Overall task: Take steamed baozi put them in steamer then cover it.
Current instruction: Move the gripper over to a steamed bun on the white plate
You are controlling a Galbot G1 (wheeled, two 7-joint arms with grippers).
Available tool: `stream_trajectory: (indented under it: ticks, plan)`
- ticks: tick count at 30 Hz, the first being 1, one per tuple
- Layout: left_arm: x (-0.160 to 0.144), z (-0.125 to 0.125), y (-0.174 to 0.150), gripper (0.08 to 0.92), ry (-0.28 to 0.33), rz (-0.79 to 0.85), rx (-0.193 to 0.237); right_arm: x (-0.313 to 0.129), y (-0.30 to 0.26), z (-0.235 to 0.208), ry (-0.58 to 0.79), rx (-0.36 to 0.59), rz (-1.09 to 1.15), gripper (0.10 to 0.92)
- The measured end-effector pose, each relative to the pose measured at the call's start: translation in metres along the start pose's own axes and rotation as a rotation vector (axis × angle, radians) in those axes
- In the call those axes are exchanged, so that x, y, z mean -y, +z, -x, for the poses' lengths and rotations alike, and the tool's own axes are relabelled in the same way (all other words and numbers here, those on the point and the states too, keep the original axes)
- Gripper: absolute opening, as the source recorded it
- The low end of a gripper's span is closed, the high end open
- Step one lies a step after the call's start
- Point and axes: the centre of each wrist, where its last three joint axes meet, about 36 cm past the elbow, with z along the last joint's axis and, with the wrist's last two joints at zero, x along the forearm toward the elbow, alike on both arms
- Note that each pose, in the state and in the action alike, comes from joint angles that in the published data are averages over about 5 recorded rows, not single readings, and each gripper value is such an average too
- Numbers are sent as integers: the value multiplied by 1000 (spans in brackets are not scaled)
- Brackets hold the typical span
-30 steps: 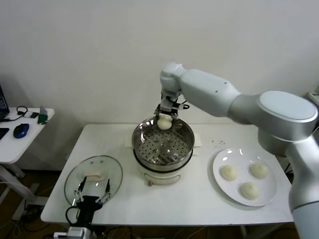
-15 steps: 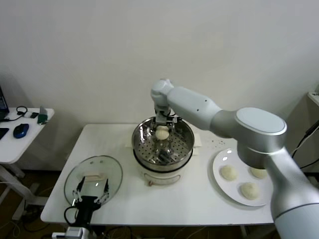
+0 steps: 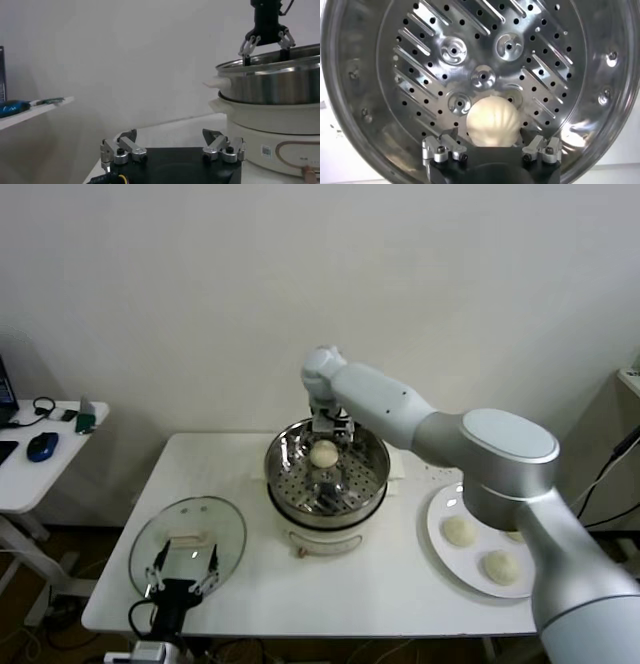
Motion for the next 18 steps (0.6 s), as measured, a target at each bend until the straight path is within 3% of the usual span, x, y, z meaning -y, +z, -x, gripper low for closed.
stream_trajectory:
  ticks: [10, 18]
  plan:
    - [0, -2, 2, 823, 1, 4, -6, -24, 9, -44, 62, -27, 50, 823]
    - [1, -4, -4, 823, 6, 5, 1, -101, 20, -91, 158, -40, 297, 823]
